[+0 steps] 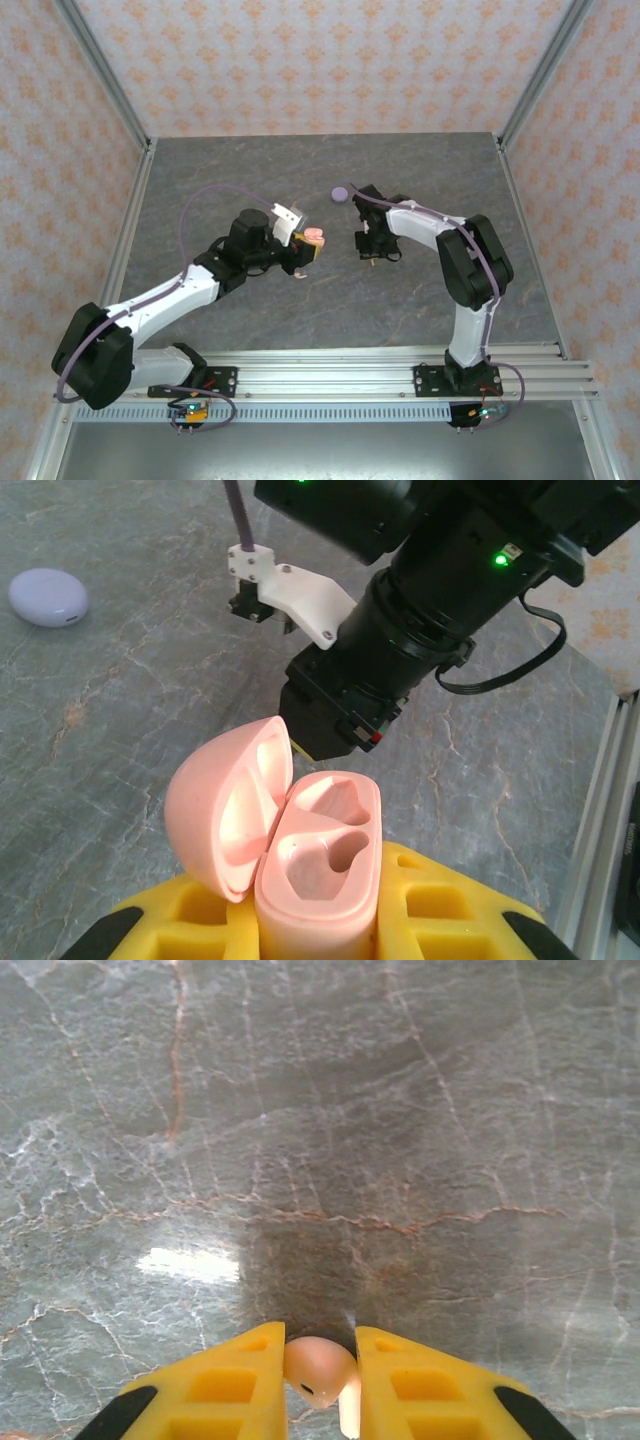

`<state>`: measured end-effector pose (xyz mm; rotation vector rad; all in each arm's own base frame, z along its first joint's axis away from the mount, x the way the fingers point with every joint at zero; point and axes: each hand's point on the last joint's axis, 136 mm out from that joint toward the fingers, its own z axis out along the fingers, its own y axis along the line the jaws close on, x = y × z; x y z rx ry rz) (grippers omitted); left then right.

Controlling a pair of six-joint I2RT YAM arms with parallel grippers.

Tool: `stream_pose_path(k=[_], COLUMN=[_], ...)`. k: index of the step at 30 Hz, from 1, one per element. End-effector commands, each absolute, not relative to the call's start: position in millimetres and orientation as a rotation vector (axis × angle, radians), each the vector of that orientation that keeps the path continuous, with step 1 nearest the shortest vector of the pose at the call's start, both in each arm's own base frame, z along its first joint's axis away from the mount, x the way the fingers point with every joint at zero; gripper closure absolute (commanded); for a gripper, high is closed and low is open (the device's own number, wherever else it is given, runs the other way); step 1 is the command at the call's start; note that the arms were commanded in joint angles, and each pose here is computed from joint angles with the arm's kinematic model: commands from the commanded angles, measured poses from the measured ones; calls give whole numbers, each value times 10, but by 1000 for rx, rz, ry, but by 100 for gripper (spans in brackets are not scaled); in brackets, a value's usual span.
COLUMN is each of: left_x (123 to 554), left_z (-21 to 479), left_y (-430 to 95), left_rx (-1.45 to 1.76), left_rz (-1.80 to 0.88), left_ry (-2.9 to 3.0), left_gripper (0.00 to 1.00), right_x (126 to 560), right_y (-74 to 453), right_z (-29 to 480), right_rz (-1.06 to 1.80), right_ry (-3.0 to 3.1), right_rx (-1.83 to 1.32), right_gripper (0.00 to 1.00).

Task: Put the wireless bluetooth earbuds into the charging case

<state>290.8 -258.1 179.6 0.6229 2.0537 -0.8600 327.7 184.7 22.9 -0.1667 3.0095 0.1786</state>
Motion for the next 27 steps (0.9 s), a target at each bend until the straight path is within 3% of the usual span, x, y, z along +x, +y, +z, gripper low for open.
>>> stream_pose_path(k=[1,16,27], left_x=[3016,3172,3222], left_z=[1928,1681,1658], left_y=[-2653,-2728,-2778], left_rx=[587,532,466], left_rz=[-868,-856,-910], left_ry=[1981,2013,1996], left_gripper=[89,89,89], right_x=[3311,3380,3357], right_y=[1838,1875,2126], right_z=[336,628,1389], right_rz=[259,481,769], right_ry=[2971,2860,2626], right_rx=[-92,26,-73], right_gripper=[79,79,79])
